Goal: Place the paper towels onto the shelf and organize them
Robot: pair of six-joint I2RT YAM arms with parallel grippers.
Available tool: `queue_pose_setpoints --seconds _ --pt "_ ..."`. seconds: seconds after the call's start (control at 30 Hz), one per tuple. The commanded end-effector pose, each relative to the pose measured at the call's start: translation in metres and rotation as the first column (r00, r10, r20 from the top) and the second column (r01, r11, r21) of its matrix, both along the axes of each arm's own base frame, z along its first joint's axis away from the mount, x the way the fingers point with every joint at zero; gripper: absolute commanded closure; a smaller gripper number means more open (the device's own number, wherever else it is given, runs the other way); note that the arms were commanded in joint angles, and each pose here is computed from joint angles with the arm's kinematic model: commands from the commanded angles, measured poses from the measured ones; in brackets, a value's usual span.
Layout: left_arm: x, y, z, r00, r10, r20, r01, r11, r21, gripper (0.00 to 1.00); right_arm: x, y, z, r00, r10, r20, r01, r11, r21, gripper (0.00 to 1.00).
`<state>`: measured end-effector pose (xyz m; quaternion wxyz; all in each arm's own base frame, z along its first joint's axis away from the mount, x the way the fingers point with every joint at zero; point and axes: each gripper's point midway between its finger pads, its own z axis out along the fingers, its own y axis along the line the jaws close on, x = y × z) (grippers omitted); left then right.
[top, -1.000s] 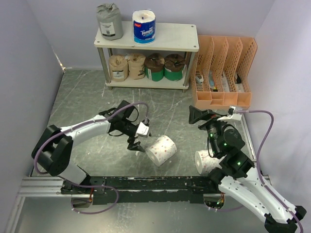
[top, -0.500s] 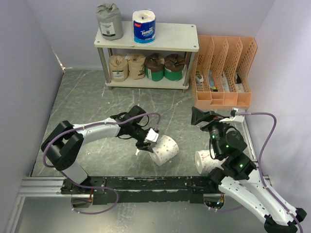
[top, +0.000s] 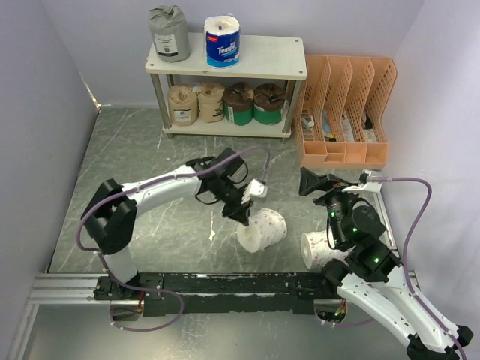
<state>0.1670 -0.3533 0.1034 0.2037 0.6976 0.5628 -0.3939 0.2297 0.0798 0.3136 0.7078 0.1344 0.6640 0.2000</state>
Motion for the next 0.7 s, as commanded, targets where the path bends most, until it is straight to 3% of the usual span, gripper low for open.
queue_pose_setpoints --seconds 0.0,0.07,0.17,0.23,0.33,0.4,0.5,0.67 --pt "-0.005 -0.007 0.045 0.950 0.214 -0.229 -0.173 0.967 0.186 0.93 0.000 -0.006 0.011 1.000 -0.023 0.020 0.023 1.000 0.001 0.00" --pt "0.006 -0.012 0.069 0.923 0.332 -0.195 -0.301 0.938 0.170 0.93 0.001 -0.005 0.011 1.000 -0.024 0.019 0.024 1.000 0.003 0.00" --pt "0.025 -0.019 0.125 0.848 0.501 -0.174 -0.510 0.860 -0.006 0.93 0.003 -0.003 0.010 1.000 -0.025 0.014 0.025 1.000 0.001 0.00" --pt "0.020 -0.025 0.143 0.817 0.515 -0.260 -0.521 0.852 0.054 0.93 0.004 -0.002 0.011 1.000 -0.027 0.015 0.027 1.000 0.007 0.00" --pt "0.027 -0.044 0.166 0.709 0.593 -0.382 -0.574 0.800 0.176 0.93 0.007 0.002 0.010 1.000 -0.019 0.013 0.018 1.000 0.014 0.00" --pt "0.036 -0.056 0.193 0.677 0.611 -0.409 -0.604 0.780 0.166 0.93 0.008 0.004 0.011 1.000 -0.014 0.012 0.013 1.000 0.022 0.00" --pt "0.057 -0.067 0.223 0.594 0.680 -0.430 -0.691 0.705 0.159 0.93 0.009 0.006 0.010 1.000 -0.010 0.006 0.010 0.999 0.032 0.00" --pt "0.119 -0.057 0.286 0.304 0.689 -0.658 -0.846 0.512 0.146 0.93 0.007 0.003 0.008 1.000 -0.018 0.006 0.018 0.999 0.044 0.00"
